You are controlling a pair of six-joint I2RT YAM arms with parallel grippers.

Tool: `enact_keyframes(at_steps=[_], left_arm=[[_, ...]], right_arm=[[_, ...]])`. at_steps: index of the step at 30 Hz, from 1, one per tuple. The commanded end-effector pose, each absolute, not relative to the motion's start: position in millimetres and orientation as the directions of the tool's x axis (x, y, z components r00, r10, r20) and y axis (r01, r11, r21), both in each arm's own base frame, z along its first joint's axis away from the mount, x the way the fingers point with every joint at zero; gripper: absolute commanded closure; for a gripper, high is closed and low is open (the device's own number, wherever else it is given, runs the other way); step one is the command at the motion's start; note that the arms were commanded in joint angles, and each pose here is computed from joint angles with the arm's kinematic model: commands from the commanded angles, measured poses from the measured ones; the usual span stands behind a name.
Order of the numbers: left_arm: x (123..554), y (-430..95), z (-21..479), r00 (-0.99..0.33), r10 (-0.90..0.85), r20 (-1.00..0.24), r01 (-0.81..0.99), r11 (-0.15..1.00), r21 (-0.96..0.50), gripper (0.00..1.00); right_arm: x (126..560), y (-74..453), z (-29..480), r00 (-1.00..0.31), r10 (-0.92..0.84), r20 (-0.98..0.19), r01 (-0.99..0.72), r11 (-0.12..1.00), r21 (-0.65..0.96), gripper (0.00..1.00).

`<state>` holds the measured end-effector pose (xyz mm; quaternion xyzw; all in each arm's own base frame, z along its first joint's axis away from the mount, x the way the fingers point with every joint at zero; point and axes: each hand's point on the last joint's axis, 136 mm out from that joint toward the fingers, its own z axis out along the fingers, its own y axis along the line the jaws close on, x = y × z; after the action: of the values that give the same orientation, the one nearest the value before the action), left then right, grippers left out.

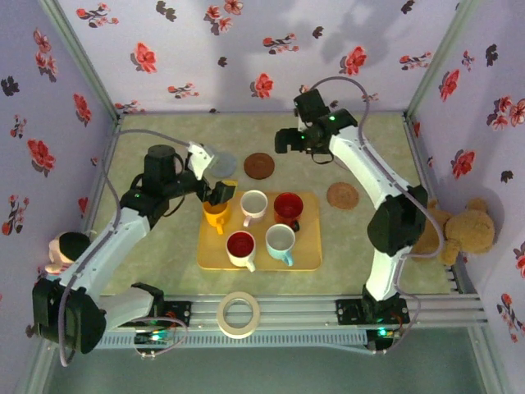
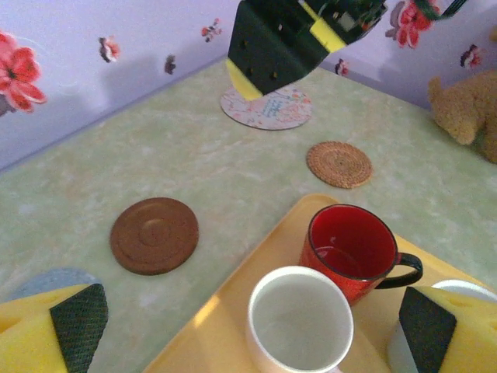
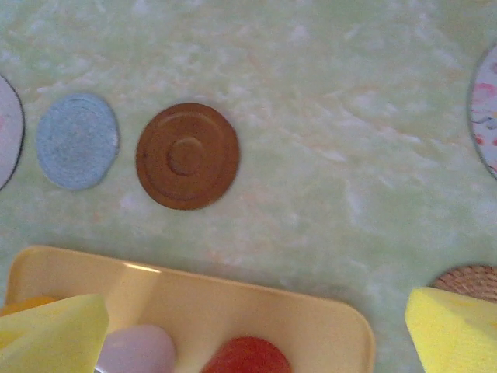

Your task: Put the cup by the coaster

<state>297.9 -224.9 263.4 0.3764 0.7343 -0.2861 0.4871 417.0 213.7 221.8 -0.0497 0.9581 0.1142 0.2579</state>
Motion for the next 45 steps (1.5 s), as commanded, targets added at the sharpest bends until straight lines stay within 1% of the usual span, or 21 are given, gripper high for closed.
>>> enact_keyframes(at_steps=[1,8,16,21,30,34,38,42,44,45], left_arm=[[300.4,-239.5,279.3,-0.177,0.265,-0.948,0.853,0.521,-0.014,0.0],[295.1,-268.9,266.6,-0.18,0.27,-0.946,0.886,0.462,-0.037,0.0],[286.8,-303.4,249.7,-0.185,0.291,-0.939,0.919,0.389,-0.061,0.0],[287.0,-315.8,243.8,-0.19,0.288,-0.938,0.925,0.373,-0.073,0.0],[286.7,-337.6,229.7,-0.201,0.309,-0.93,0.937,0.337,-0.091,0.0],[286.6,-344.9,223.7,-0.216,0.309,-0.926,0.937,0.331,-0.108,0.0],[286.7,-350.0,218.5,-0.226,0.314,-0.922,0.938,0.327,-0.119,0.0],[289.4,-352.9,215.4,-0.232,0.318,-0.919,0.935,0.334,-0.12,0.0],[291.1,-353.2,214.1,-0.237,0.318,-0.918,0.932,0.341,-0.122,0.0],[292.0,-353.4,212.8,-0.237,0.319,-0.918,0.931,0.343,-0.121,0.0]], right_arm=[[405.6,187.9,229.3,-0.853,-0.019,-0.522,-0.108,0.984,0.14,0.0],[378.3,140.7,216.9,-0.874,0.042,-0.484,-0.002,0.996,0.091,0.01],[348.0,94.9,184.8,-0.892,0.125,-0.436,0.124,0.992,0.03,0.07],[332.9,76.0,161.1,-0.9,0.183,-0.395,0.19,0.982,0.022,0.13],[326.6,54.9,125.6,-0.902,0.261,-0.344,0.267,0.963,0.029,0.31],[330.3,50.7,111.9,-0.904,0.283,-0.321,0.287,0.957,0.037,0.43],[336.0,46.9,98.5,-0.906,0.299,-0.3,0.303,0.952,0.034,0.51],[343.7,47.4,86.0,-0.909,0.311,-0.279,0.311,0.949,0.047,0.63],[348.1,46.0,82.2,-0.912,0.305,-0.275,0.306,0.951,0.04,0.71],[349.7,44.8,79.8,-0.915,0.298,-0.27,0.302,0.953,0.03,0.77]])
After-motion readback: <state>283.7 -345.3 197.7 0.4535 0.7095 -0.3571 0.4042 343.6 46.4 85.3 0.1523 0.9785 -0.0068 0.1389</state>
